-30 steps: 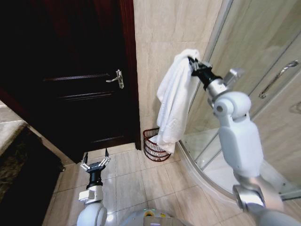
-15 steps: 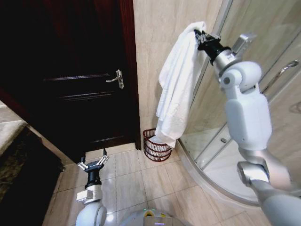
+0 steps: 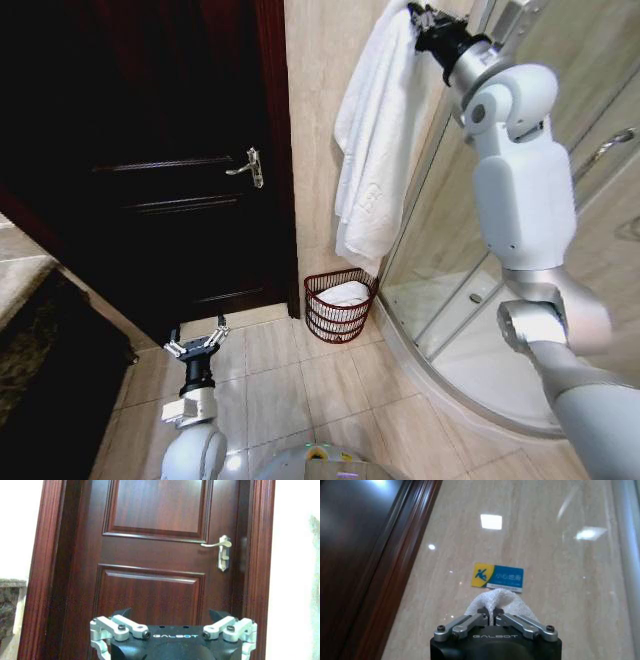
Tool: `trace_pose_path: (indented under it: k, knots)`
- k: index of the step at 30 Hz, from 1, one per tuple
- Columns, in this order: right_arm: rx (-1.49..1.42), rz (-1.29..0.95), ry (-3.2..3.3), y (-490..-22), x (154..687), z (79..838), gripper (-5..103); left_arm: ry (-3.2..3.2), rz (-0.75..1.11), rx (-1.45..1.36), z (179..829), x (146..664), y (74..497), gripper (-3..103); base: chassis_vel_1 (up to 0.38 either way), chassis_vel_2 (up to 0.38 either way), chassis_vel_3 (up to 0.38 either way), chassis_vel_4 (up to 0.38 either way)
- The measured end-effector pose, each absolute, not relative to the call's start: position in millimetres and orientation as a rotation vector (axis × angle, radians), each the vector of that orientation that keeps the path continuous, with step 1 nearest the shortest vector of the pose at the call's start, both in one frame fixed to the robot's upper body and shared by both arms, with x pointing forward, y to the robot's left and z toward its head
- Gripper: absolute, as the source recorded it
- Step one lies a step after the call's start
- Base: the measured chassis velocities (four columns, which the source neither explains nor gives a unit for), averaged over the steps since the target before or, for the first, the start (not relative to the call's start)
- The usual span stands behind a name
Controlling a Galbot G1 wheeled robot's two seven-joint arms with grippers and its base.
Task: Discard the used towel into the hamper.
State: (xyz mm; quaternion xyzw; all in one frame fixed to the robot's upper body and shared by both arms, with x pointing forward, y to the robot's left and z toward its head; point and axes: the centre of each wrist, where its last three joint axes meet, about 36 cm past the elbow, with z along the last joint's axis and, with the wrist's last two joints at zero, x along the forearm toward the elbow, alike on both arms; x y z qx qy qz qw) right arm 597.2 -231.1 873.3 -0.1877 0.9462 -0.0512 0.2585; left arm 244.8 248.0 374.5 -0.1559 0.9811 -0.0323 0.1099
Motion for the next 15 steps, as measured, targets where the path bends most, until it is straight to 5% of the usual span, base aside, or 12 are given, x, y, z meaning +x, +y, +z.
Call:
trace_pose_path:
  k: [15]
  knots:
    - [-0.486,-0.145,2.659,-216,627,822,3,2.885,-0.102,-0.445,375,251,252,100,0.000,0.000,0.000,0.000]
